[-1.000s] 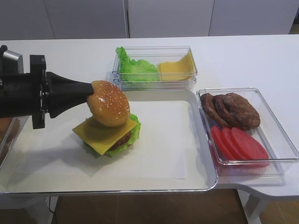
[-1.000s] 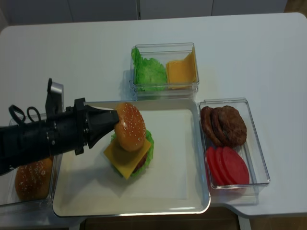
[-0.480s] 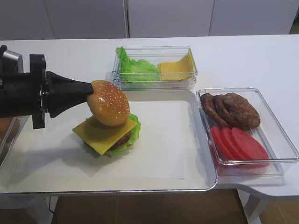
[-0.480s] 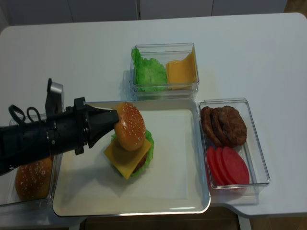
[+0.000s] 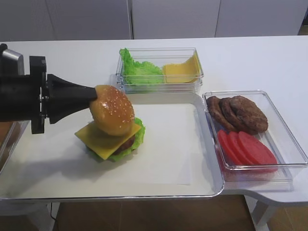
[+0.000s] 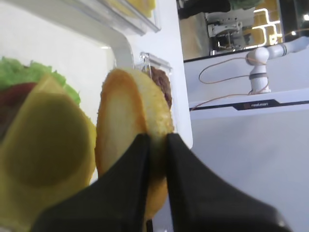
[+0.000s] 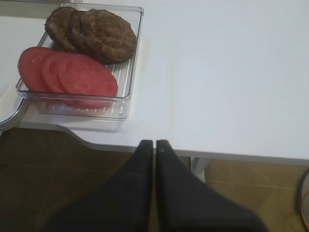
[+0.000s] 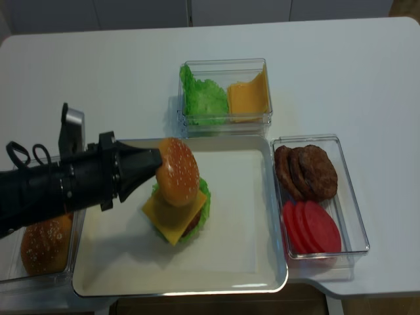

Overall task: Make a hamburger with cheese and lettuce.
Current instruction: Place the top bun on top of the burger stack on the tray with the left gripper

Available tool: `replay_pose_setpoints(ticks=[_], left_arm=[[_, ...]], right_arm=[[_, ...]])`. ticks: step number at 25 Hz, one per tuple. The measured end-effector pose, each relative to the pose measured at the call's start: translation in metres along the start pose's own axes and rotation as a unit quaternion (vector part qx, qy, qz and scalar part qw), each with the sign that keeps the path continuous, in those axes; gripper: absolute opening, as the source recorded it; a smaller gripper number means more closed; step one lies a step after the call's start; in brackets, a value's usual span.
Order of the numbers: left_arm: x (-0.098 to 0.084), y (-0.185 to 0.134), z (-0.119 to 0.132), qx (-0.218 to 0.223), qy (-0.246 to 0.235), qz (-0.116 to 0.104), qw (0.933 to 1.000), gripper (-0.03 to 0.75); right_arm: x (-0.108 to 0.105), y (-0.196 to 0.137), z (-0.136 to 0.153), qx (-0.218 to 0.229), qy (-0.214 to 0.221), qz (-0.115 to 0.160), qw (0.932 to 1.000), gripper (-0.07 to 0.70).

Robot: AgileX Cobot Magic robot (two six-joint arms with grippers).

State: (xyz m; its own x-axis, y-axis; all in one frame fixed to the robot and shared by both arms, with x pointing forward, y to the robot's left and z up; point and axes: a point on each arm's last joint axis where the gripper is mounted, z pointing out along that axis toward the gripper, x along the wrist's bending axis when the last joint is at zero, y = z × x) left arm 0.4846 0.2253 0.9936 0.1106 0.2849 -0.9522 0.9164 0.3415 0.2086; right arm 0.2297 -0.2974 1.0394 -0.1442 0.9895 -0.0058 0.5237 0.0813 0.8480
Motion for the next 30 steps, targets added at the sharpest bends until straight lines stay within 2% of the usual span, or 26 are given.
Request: replay_pose_setpoints(ticks=[4,9,16,30], left_arm=[[-0.0005,-0.0071,0.0053,0.028,0.006,0.009,0.9995,0.076],[-0.0025,-0.0059,0.0066,0.019,-0.002,0.007,0.9998,0.076],[-0.0025,-0.0058,0.0066,0.019,-0.003,0.019,0.9996,0.076],[0.0026,-0.0047,0.0086,0.020,-0.001,0.020,0.9996,0.076]], right_arm=[[0.0000,0.0000,0.0000,0.000,0.000,0.000,1.0000,0.008],[0.0000,0.0000,0.0000,0.000,0.000,0.000,1.0000,0.008],[0.0000,0.0000,0.0000,0.000,0.000,0.000,1.0000,0.008],[0.0000,0.0000,0.0000,0.000,0.000,0.000,1.0000,0.008]])
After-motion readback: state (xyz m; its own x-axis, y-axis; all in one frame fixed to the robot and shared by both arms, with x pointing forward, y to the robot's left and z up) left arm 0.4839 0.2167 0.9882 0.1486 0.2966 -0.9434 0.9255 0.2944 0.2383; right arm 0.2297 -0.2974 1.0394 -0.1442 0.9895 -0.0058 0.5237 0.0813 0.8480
